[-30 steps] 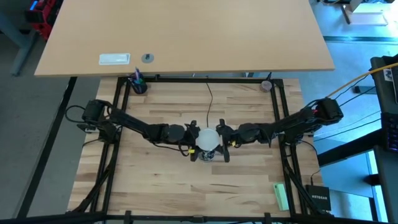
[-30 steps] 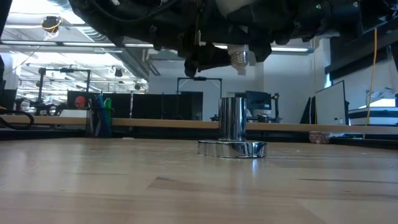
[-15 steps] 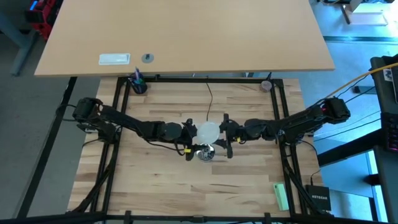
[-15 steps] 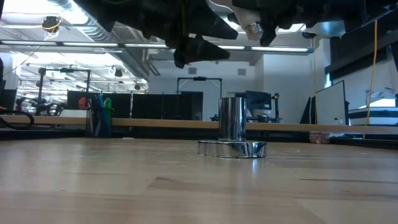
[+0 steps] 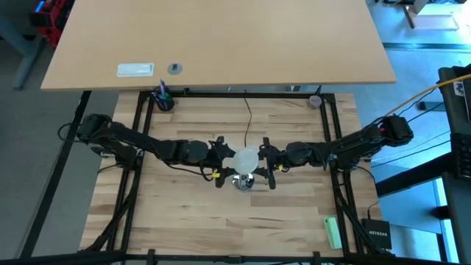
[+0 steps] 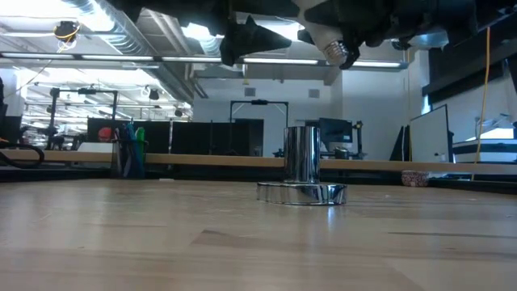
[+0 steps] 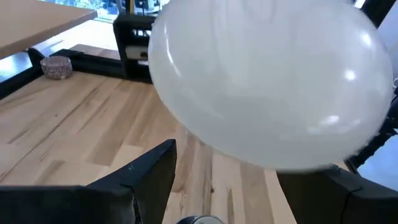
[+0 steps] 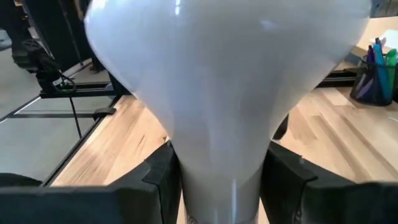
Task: Screw lightbulb
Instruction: Insert the lightbulb into the lamp
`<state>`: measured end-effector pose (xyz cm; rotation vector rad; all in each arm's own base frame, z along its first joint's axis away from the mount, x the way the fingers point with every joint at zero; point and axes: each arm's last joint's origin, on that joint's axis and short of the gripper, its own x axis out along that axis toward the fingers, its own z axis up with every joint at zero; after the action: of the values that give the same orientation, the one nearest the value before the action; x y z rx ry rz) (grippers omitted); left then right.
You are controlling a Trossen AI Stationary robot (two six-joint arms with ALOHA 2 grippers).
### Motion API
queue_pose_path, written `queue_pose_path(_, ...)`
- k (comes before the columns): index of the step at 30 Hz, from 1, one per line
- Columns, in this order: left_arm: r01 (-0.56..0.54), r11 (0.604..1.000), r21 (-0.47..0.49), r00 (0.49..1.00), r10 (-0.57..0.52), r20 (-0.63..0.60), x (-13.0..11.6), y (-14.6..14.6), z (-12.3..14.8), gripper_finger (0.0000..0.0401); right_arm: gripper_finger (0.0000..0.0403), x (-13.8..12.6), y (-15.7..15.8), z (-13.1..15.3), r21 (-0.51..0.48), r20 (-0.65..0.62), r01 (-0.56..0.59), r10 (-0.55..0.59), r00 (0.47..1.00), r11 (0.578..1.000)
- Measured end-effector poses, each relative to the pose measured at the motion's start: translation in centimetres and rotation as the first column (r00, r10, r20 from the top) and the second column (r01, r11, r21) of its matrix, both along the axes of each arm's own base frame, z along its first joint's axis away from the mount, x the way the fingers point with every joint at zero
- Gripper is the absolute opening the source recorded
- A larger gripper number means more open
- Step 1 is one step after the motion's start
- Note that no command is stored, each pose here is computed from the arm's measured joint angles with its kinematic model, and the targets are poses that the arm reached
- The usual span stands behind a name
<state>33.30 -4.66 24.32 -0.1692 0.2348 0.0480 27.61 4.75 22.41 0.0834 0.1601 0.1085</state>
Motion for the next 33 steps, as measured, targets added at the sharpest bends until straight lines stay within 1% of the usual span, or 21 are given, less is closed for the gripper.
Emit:
queue_pose_path(4, 0.002, 1.000, -0.002, 1.000, -0.002, 0.014, 0.1, -0.2, 0.0, 0.0255, 0.0163, 0.4, 0.1, -1.0, -0.002, -0.045, -0.010, 0.010, 0.999, 1.000)
queue_pose_path(7, 0.003, 1.000, -0.002, 1.000, -0.003, 0.020, 0.1, -0.2, -0.1, 0.0255, 0.0167, 0.7, 0.2, -1.6, 0.015, -0.058, -0.013, 0.014, 0.998, 1.000)
queue_pose_path(13, -0.015, 1.000, -0.001, 0.999, 0.015, 0.035, 0.2, -0.1, 0.1, 0.0255, 0.0162, 1.2, 0.3, -1.7, 0.028, -0.009, -0.012, 0.012, 1.000, 1.000)
queue_pose_path(19, -0.023, 1.000, 0.002, 0.999, 0.023, 0.034, 0.2, -0.1, 0.1, 0.0255, 0.0170, 1.2, 0.2, -1.7, 0.026, -0.010, 0.000, 0.000, 1.000, 1.000)
queue_pose_path(24, -0.022, 1.000, 0.002, 0.999, 0.022, 0.029, 0.2, -0.1, 0.1, 0.0255, 0.0161, 1.2, 0.3, -1.8, 0.037, -0.014, -0.013, 0.013, 1.000, 0.999)
queue_pose_path(27, -0.023, 1.000, 0.008, 1.000, 0.023, -0.004, 0.0, -0.2, -0.1, 0.0255, 0.0161, 1.1, 0.2, -1.7, 0.042, -0.020, -0.010, 0.010, 1.000, 0.999)
queue_pose_path(30, -0.053, 0.998, 0.015, 0.996, 0.054, -0.069, -0.7, -0.4, -0.1, 0.0255, 0.0166, 0.7, 0.2, -1.0, 0.042, -0.012, -0.012, 0.012, 1.000, 0.999)
queue_pose_path(33, -0.075, 0.997, 0.030, 0.987, 0.079, -0.139, -1.4, -1.3, -0.7, 0.0255, 0.0167, 0.1, 0.1, -0.5, 0.021, -0.027, -0.014, 0.014, 1.000, 1.000)
